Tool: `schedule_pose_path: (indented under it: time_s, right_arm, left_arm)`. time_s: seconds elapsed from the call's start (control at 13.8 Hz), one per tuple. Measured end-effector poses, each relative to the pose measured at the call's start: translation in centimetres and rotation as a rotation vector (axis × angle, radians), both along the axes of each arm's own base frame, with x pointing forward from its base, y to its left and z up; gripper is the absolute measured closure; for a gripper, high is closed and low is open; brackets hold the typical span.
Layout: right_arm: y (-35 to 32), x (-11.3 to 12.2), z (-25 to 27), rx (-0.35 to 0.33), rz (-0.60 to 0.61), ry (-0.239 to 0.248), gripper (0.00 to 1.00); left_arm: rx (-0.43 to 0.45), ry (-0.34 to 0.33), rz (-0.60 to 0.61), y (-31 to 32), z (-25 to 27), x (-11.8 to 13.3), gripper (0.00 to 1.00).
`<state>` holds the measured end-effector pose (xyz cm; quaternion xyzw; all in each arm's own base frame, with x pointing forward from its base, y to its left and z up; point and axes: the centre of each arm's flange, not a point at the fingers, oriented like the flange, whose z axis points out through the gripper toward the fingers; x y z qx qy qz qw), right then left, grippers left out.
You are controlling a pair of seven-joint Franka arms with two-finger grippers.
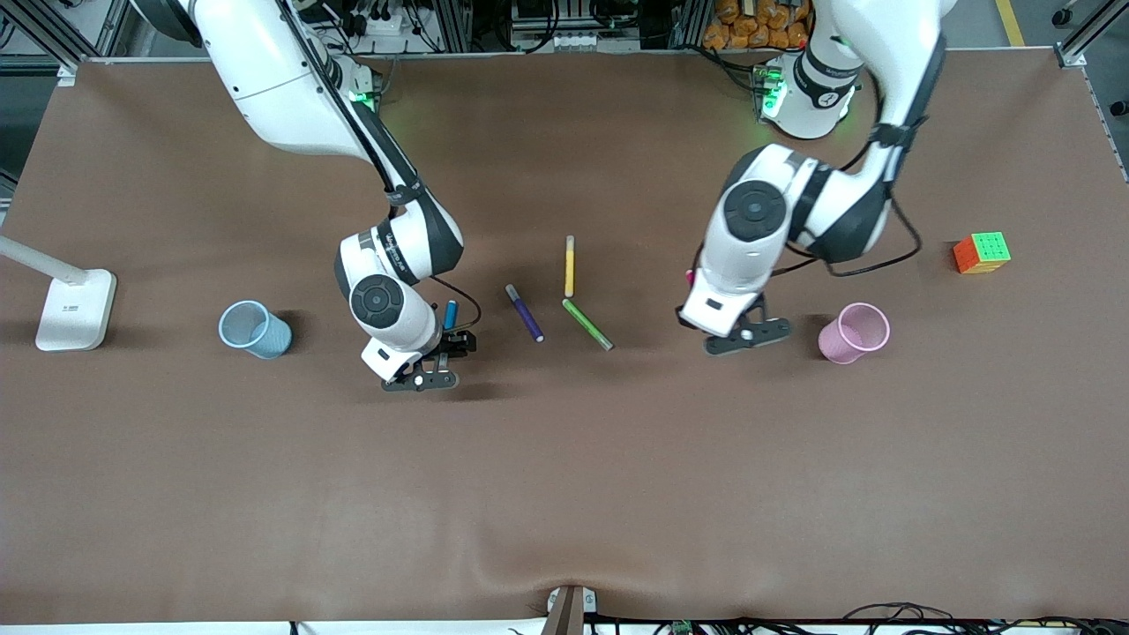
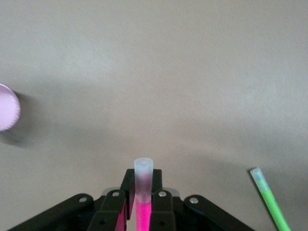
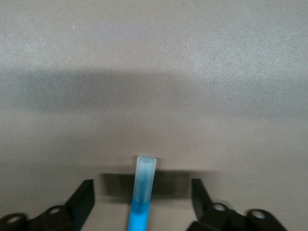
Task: Place pink and blue markers in matching cups
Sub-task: 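Carry the pink marker to the pink cup while the right carries blue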
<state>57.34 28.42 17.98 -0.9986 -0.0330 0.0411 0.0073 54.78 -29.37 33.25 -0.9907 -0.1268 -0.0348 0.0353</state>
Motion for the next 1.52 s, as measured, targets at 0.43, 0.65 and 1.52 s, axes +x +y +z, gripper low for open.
schedule_pose_path:
  time_s: [0.43, 0.65, 1.52]
  right_arm:
    - [0.1, 0.0, 0.0, 0.001, 0.001, -0.002, 0.83]
    - [0.1, 0.3, 0.4, 0.007, 0.035, -0.013, 0.83]
    - [-13.4, 7.1, 15.2, 0.103, 0.738, -0.188, 0.83]
  left_arm:
    - [-0.01, -0.066, -0.009, 3.5, 4.4, 1.5, 0.83]
    - [0.036, -0.121, -0.056, 5.1, 6.6, 2.0, 0.83]
    - [0.111, -0.376, -0.393, 17.4, 6.2, -1.4, 0.83]
